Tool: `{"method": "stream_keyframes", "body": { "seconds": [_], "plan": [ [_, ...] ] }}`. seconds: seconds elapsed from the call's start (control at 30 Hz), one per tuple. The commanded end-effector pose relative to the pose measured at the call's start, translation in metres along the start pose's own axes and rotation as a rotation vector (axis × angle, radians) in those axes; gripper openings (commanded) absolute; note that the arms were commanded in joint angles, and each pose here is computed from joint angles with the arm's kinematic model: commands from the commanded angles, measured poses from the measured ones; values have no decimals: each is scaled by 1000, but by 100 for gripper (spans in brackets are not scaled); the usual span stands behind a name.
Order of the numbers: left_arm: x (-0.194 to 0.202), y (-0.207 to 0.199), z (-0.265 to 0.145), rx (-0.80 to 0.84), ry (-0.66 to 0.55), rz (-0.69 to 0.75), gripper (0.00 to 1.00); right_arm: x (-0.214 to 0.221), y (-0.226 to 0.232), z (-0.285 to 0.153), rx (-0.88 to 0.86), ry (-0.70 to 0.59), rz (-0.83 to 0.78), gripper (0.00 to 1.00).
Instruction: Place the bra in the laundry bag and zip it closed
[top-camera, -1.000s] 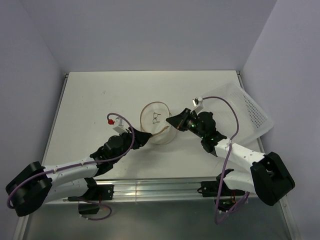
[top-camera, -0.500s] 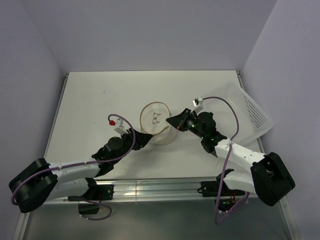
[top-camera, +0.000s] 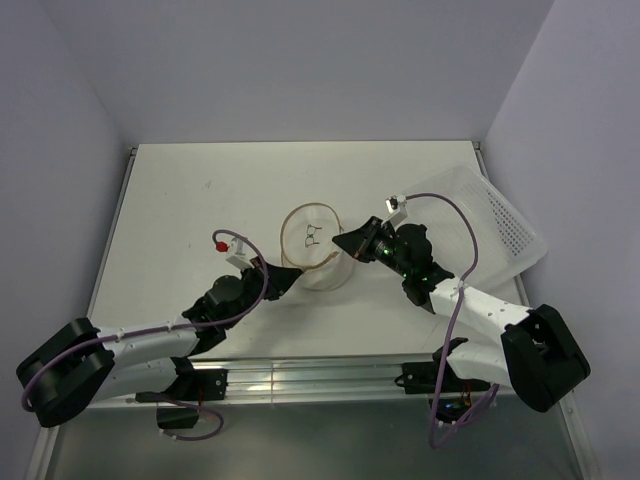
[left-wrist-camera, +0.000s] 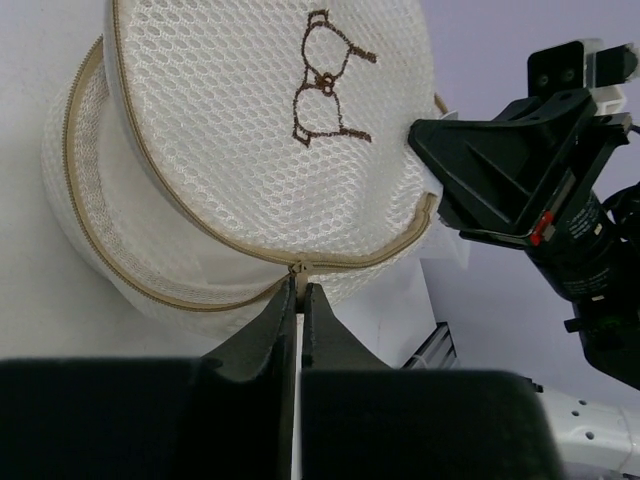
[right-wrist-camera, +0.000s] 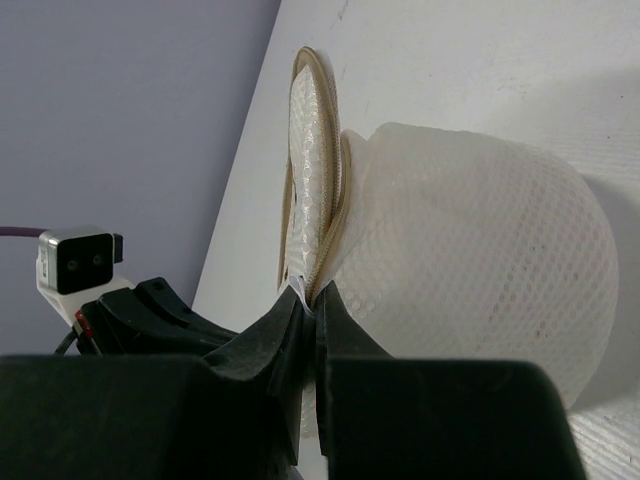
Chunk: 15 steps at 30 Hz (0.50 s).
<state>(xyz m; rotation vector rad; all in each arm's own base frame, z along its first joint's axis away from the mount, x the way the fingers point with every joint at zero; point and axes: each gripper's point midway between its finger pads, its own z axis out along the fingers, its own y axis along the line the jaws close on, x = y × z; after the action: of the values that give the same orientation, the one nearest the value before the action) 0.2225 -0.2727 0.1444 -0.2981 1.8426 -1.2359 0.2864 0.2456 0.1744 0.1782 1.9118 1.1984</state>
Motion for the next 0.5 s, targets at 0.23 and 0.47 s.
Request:
{"method": "stream_keyframes", "body": {
  "seconds": [0.23, 0.47],
  "plan": [
    [-12, -13, -4, 50, -47, 1, 0, -9, 15, 0, -58, -38, -9, 0],
    [-21, -27, -6, 82, -70, -7, 0, -10, -16, -12, 143, -41, -40, 94]
  ]
}}
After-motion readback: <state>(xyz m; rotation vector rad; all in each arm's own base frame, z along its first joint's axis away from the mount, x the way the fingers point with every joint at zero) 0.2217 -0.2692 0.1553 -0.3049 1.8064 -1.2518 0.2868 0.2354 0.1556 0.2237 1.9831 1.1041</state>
